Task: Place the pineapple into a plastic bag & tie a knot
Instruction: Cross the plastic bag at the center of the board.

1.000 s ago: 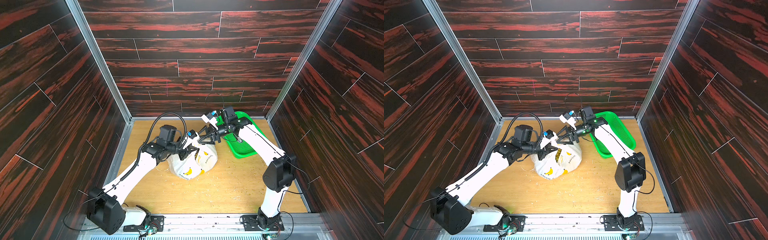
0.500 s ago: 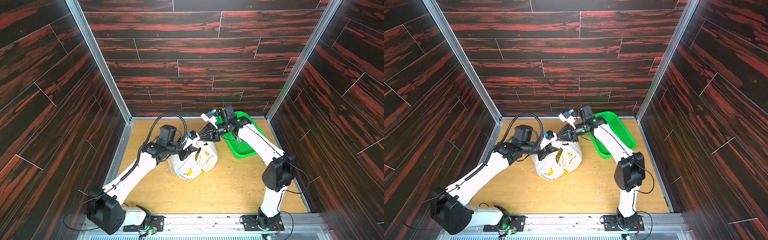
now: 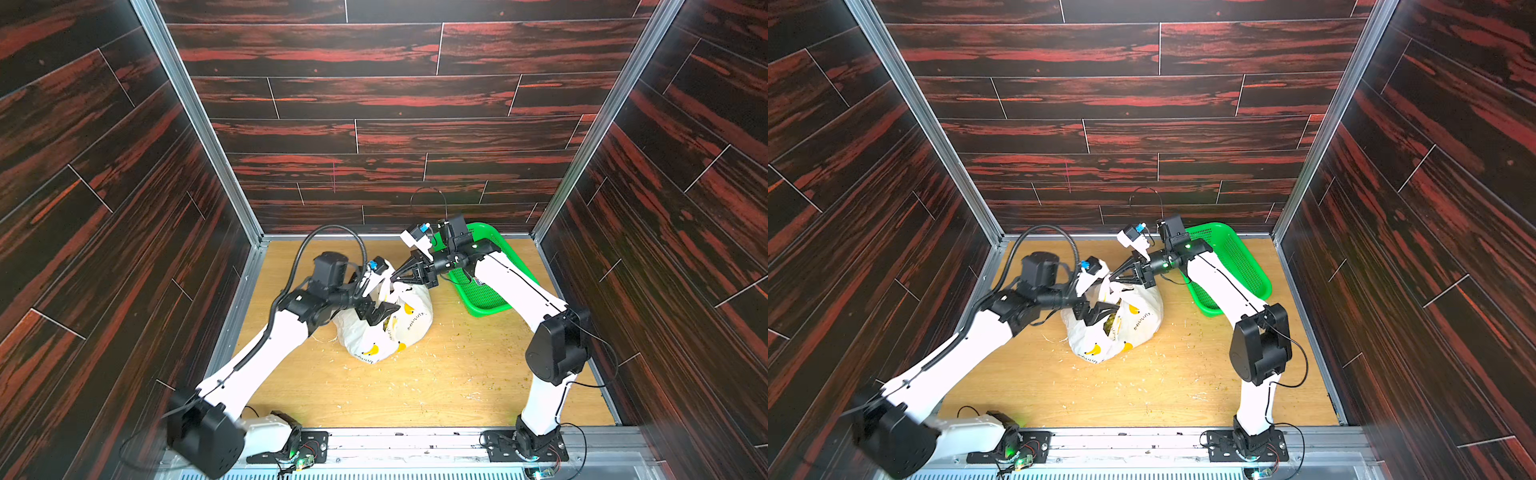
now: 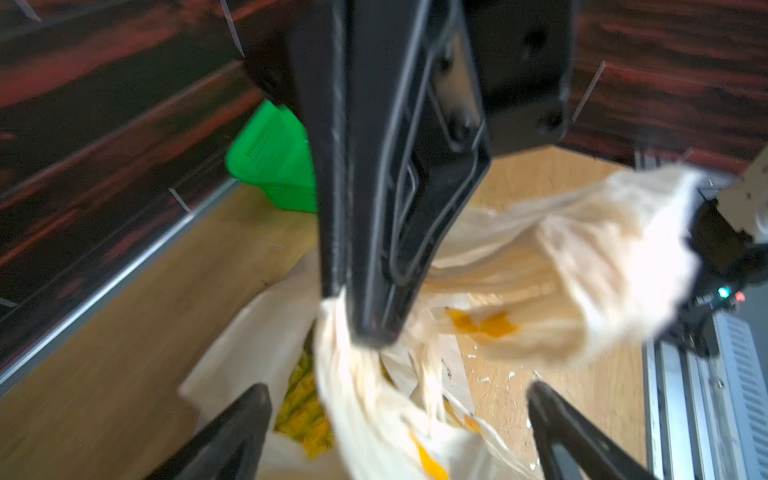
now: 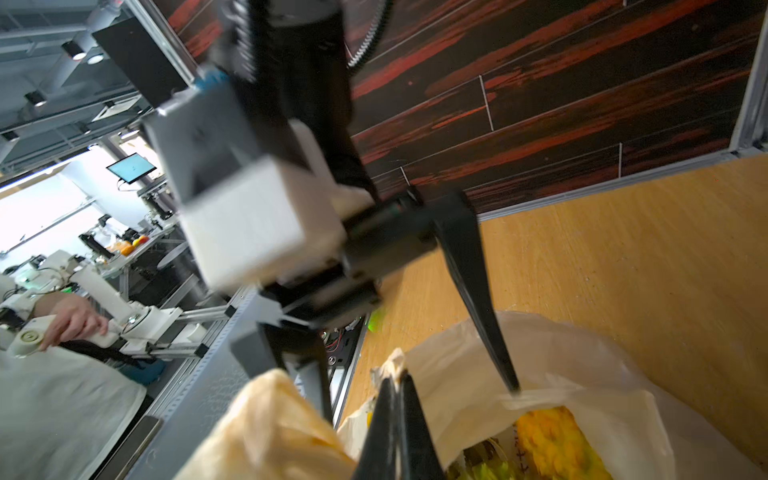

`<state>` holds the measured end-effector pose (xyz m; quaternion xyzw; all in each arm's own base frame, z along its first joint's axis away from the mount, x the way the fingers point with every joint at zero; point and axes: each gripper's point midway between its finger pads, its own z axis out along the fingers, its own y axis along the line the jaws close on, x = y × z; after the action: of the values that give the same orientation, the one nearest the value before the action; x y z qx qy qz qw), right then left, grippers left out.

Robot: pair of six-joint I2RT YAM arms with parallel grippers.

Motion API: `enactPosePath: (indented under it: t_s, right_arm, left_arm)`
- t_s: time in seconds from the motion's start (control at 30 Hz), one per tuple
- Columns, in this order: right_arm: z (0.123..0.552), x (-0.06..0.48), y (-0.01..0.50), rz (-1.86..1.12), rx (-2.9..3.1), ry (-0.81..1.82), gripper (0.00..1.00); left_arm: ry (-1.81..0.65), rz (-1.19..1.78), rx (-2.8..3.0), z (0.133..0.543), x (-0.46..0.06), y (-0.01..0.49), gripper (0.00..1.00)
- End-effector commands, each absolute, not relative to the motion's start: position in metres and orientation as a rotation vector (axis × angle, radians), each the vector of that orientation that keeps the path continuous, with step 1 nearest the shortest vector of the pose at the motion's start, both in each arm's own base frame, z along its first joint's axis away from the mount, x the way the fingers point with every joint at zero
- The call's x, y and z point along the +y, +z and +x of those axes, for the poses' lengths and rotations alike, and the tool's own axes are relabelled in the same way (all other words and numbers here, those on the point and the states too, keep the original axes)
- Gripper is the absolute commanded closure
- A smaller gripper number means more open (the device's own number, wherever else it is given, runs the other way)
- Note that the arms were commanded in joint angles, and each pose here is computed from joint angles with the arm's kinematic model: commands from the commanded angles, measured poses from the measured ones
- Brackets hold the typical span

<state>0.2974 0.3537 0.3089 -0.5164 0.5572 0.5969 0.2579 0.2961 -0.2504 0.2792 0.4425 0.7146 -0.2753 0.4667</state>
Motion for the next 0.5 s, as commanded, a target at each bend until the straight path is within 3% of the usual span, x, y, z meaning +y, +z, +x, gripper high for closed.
enactPosePath:
  t_s: [0.0, 0.27, 0.47]
  right_arm:
    - [0.298, 0.355, 0.326, -1.392, 1.472, 1.558, 1.00]
    - [0.305, 0.357, 0.329, -1.368, 1.493, 1.509, 1.00]
    - [0.306, 0.356, 0.328, -1.361, 1.507, 1.492, 1.00]
  left_arm:
    - [-0.624, 0.957, 1.627, 0.292, -0.237, 0.325, 0.00]
    - [-0.723, 0.913, 1.627, 0.269, -0.252, 0.347, 0.05]
    - [-0.752, 0.836, 1.732, 0.292, -0.267, 0.350, 0.08]
